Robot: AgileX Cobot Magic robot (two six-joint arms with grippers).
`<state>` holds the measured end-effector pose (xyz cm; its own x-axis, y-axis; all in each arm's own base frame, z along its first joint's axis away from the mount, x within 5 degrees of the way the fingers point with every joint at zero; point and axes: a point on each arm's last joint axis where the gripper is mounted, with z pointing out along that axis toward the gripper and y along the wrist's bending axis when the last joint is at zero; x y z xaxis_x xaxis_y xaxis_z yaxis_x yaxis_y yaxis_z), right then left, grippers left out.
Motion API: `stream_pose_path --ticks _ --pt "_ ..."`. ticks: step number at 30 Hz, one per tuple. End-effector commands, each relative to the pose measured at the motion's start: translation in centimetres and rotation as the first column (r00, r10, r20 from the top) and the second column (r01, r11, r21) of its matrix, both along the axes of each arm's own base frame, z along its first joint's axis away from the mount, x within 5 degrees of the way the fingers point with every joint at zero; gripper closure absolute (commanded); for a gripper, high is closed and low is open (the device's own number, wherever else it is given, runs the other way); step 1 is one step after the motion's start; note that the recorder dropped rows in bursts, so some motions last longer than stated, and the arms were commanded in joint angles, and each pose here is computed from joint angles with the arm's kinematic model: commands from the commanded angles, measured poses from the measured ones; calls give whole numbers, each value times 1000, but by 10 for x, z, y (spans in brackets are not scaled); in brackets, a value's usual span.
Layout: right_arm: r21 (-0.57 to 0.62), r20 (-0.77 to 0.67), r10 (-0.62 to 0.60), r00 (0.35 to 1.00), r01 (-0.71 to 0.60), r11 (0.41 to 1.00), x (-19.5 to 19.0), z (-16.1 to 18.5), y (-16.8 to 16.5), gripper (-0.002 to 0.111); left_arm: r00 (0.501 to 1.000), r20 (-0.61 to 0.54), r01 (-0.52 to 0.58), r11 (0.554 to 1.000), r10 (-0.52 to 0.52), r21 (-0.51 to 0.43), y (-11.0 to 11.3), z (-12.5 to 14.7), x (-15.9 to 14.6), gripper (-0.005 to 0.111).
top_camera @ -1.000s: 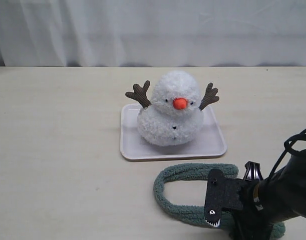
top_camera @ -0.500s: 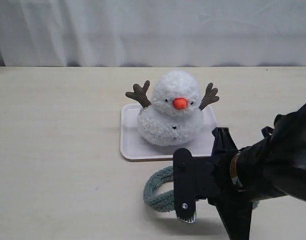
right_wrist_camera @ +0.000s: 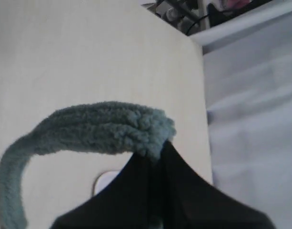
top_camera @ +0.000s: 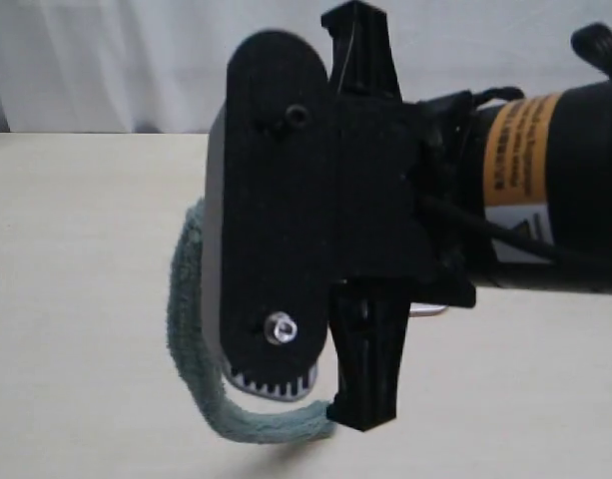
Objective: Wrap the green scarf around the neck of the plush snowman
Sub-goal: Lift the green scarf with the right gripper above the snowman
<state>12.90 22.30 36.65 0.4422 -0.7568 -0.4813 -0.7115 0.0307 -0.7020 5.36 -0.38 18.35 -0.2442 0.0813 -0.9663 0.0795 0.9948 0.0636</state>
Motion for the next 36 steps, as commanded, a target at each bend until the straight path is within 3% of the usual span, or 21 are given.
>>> stream_pose_path --ticks 1,8,16,26,33,36 --pt "-3 192 -21 981 22 1000 11 12 -3 104 1000 16 7 1000 -7 0 0 1 0 107" --pt "15 307 -223 925 230 973 48 15 -20 104 1000 16 7 1000 -7 0 0 1 0 107" --pt "-33 321 -323 890 351 936 95 -3 -35 104 1000 16 7 1000 -7 -2 0 1 0 107" --pt "67 307 -246 920 236 969 151 -28 -40 104 1000 16 7 1000 -7 -2 0 1 0 107" --pt "122 258 -369 893 348 929 192 -29 -58 104 1000 16 7 1000 -7 -2 0 1 0 107" --pt "156 269 -353 896 321 934 201 -28 -58 104 1000 16 7 1000 -7 -2 0 1 0 107"
